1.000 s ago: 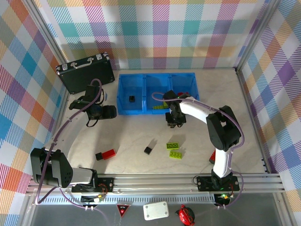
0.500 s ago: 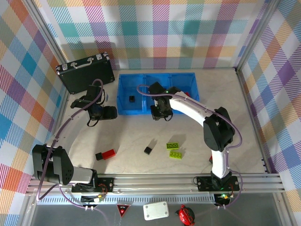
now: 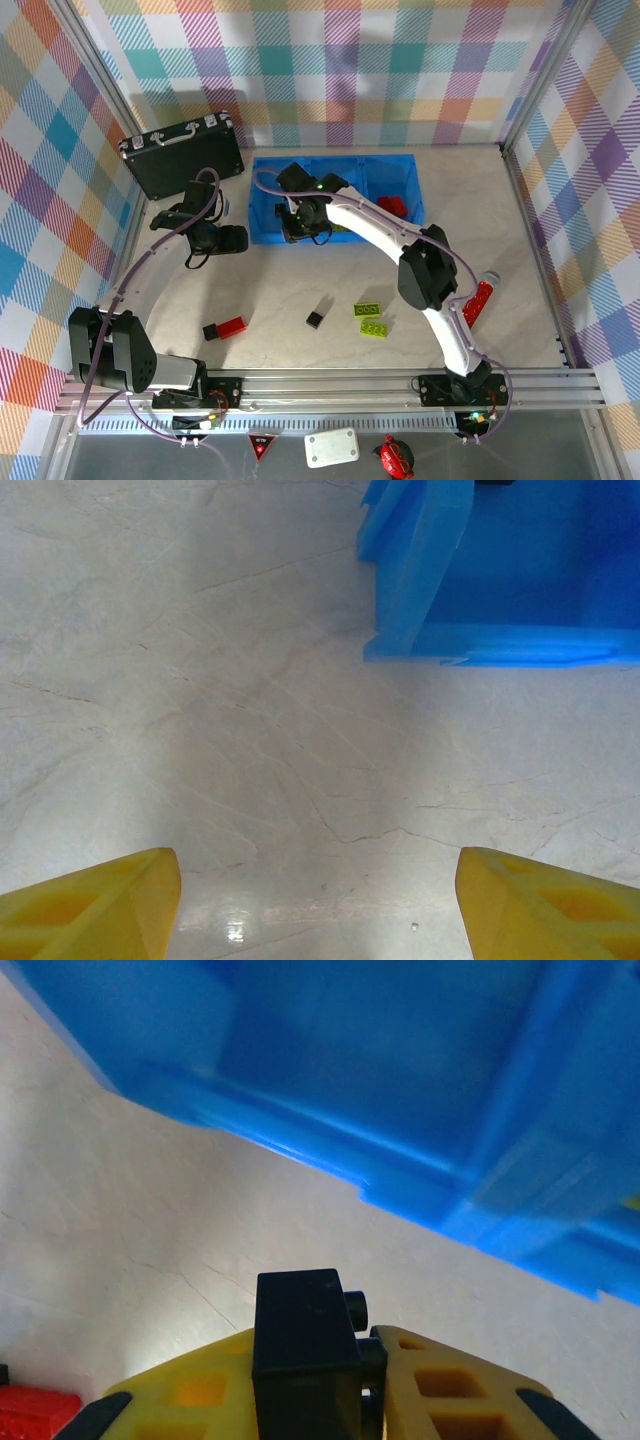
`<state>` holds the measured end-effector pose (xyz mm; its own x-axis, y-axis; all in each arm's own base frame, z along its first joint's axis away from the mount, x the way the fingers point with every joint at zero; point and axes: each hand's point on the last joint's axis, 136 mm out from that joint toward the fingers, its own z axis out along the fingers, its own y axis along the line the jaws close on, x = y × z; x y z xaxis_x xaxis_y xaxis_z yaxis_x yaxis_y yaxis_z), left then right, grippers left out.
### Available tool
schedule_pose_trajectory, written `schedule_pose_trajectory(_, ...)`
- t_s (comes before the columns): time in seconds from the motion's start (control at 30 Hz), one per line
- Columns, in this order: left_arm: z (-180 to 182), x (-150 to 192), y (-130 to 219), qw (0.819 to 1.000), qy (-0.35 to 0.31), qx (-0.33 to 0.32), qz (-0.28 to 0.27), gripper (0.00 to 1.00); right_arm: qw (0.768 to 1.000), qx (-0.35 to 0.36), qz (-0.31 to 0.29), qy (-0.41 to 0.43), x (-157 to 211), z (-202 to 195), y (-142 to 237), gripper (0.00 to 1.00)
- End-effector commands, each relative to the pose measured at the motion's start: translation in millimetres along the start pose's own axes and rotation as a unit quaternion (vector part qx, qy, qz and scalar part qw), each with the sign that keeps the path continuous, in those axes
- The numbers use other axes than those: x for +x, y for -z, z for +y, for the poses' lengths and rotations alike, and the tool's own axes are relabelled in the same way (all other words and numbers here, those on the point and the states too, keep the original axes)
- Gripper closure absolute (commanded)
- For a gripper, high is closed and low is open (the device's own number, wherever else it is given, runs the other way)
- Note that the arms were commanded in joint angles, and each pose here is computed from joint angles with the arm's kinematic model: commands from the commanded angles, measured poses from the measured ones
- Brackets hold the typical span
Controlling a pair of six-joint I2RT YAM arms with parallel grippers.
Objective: Sort the legos into containers by color
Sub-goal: Place the lego in the container.
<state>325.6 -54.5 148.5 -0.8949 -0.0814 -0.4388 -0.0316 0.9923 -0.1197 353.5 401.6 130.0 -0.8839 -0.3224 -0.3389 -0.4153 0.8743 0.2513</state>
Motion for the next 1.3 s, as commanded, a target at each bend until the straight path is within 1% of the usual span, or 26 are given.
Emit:
schedule_pose_trajectory(0.0, 6.2, -4.0, 8.9, 1.0, 0.003, -0.006, -0.013, 0.27, 1.0, -0.004, 0.005, -0.006, -4.9, 8.1, -7.7, 0.73)
schedule_pose_trajectory(0.17, 3.7, -2.8, 7.9, 1.0, 0.003, 0.001, -0.011, 0.27, 0.999, -0.018, -0.026, -0.014, -29.5, 19.1, -12.7, 0.73)
schedule_pose_trajectory(0.33, 1.2, -2.8, 7.7, 1.0, 0.004, 0.009, -0.01, 0.27, 0.998, -0.035, -0.041, -0.023, -41.3, 26.5, -27.1, 0.72)
schedule_pose_trajectory(0.67, -0.5, -2.2, 7.4, 1.0, 0.005, 0.014, -0.009, 0.28, 0.993, -0.061, -0.091, -0.049, -73.8, 38.8, -45.7, 0.72)
schedule_pose_trajectory(0.9, -1.7, -1.7, 6.5, 1.0, 0.005, 0.017, -0.007, 0.28, 0.991, -0.071, -0.098, -0.064, -79.3, 41.3, -62.4, 0.7)
schedule_pose_trajectory(1.03, -2.0, -1.2, 5.6, 1.0, 0.005, 0.018, -0.005, 0.28, 0.99, -0.073, -0.096, -0.068, -78.9, 41.2, -68.1, 0.68)
schedule_pose_trajectory(1.27, -2.0, -0.8, 5.2, 1.0, 0.005, 0.018, -0.004, 0.28, 0.99, -0.076, -0.095, -0.067, -78.9, 43.2, -60.8, 0.61)
